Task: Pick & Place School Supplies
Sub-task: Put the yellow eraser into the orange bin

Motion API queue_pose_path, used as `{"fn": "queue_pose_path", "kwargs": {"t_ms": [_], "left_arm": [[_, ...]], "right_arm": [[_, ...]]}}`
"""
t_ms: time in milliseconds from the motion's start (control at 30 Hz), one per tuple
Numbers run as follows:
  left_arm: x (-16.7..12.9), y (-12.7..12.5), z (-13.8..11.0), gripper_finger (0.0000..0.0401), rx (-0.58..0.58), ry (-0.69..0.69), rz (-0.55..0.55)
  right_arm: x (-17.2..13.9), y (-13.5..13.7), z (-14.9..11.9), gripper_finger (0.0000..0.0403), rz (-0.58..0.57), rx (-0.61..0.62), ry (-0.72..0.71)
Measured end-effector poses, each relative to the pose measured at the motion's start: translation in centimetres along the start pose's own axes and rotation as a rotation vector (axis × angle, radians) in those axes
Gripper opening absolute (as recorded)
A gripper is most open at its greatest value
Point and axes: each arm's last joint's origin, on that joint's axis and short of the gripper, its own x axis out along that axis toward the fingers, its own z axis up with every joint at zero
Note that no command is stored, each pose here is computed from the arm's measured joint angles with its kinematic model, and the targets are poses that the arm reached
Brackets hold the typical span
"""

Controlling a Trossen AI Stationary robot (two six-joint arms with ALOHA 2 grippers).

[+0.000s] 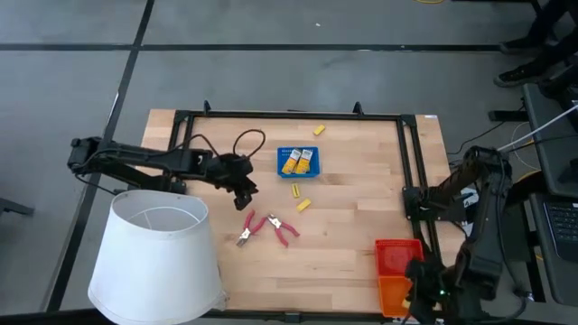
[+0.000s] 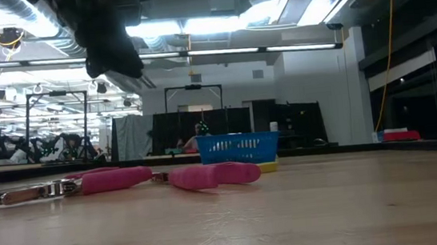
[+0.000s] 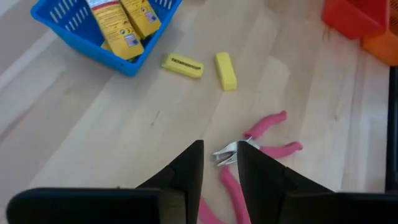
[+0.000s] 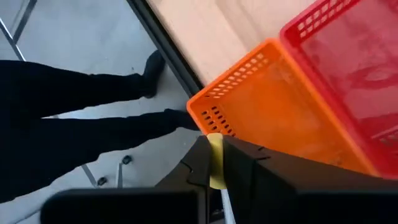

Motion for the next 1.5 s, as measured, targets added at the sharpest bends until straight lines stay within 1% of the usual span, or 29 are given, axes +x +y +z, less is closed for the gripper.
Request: {"fn": "queue_pose_path", "kwargs": {"t_ms": [167,333,400,567,633,767,867,933,1000,1067,1133,1233,1367,1433,1500], "left_arm": [[0.2,-0.8,-0.4,0.0094,-0.007,-0.007,0.001],[0.1,-1.3,-0.6,0.0091,-0.008,-0.022,-0.008],[0.1,-1.4,-0.6,0.0091,-0.015,-0.028,-0.015],[0.1,-1.7,-0.8,0.0094,-0.03,-0.022,-0.022],[0.0,-1.9,-0.9,0.0093,-0.036,-0.019,-0.029],[0.0,-2.2,-1.1,0.0091,-0.042,-0.014,-0.039],[0.0,-2.4,-1.2,0.0092,-0.049,-0.019,-0.034],[-0.1,-2.5,-1.3,0.0093,-0.051,-0.021,-0.032],[-0.1,-2.6,-1.4,0.0094,-0.054,-0.024,-0.028],[-0.1,-2.7,-1.5,0.0093,-0.053,-0.029,-0.023],[-0.1,-2.8,-1.5,0.0091,-0.053,-0.035,-0.015],[-0.1,-2.8,-1.5,0.0091,-0.064,-0.05,0.002],[-0.1,-2.8,-1.4,0.0095,-0.073,-0.068,0.015],[-0.1,-2.8,-1.4,0.0095,-0.069,-0.067,0.001],[-0.1,-2.8,-1.5,0.0095,-0.067,-0.044,-0.009]], "right_arm": [[0.9,-0.1,-1.4,0.0021,-0.042,-0.032,0.075],[2.3,-0.6,-3.1,0.0021,-0.128,-0.098,0.155],[2.8,-0.7,-3.5,0.0021,-0.153,-0.127,0.171],[3.8,-1.0,-3.9,0.0024,-0.222,-0.151,0.175],[3.8,-1.1,-3.8,0.0047,-0.226,-0.15,0.158],[3.9,-1.4,-3.4,0.0125,-0.257,-0.139,0.123],[3.9,-1.4,-3.4,0.0177,-0.255,-0.142,0.106],[4.0,-1.4,-3.2,0.0202,-0.26,-0.14,0.099],[4.0,-1.3,-2.9,0.0218,-0.253,-0.132,0.075],[3.9,-1.0,-1.8,0.0226,-0.234,-0.119,0.004],[3.5,-0.6,0.1,0.0227,-0.202,-0.112,-0.099],[3.0,-0.3,3.7,0.0221,-0.221,-0.11,-0.211],[2.0,0.1,9.0,0.021,-0.223,-0.145,-0.34],[1.6,0.0,11.7,0.0205,-0.246,-0.166,-0.418],[1.1,-0.3,14.2,0.0201,-0.283,-0.205,-0.454]]}}
